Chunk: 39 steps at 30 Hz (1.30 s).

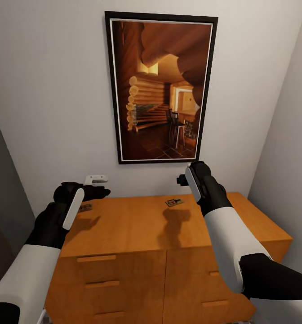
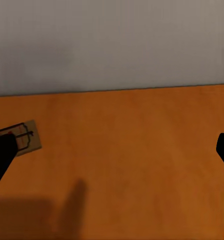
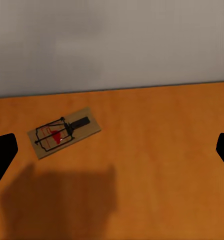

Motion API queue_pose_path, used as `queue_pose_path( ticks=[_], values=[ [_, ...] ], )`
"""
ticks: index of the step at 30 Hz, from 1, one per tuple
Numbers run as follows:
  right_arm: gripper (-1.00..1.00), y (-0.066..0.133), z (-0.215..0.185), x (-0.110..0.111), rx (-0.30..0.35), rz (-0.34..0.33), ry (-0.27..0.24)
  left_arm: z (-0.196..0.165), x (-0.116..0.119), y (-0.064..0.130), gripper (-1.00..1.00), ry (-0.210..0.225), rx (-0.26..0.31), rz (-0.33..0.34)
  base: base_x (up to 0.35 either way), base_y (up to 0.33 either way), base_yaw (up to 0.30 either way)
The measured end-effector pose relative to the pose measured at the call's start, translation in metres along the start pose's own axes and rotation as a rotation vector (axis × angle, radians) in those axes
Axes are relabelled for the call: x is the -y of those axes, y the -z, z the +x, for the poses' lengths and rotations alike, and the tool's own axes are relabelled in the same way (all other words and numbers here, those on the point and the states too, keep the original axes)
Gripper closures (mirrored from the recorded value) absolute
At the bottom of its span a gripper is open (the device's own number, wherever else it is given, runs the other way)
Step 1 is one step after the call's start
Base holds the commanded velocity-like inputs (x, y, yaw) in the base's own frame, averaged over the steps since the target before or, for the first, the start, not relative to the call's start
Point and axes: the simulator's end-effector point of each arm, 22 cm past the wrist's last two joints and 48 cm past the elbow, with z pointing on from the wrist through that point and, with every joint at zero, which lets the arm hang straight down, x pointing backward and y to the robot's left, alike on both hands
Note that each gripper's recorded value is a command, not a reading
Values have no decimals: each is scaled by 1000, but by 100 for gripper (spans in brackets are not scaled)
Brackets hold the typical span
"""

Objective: Take the four mousetraps from the cabinet in the bathroom and place them on the bathroom floor. Make sure all four end up on the same floor surface, and ensure that at least two of them are either under or directly next to the same bathroom sink.

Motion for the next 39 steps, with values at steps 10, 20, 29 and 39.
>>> queue_pose_path(
  ticks=[10,20,29,39],
  values=[
    [-100,9,-11,2,-3,0,0,-11,0,7,-100,4,-4,1,0,0,0],
    [-100,-2,13,-2,-97,3,30,-18,0,13,-100,6,-17,1,0,0,0],
    [-100,-1,18,-1,-136,7,38,-24,-1,17,-100,7,-30,-1,0,0,0],
    [-100,1,17,2,-145,6,28,-28,0,21,-100,9,-29,1,0,0,0]
  ],
)
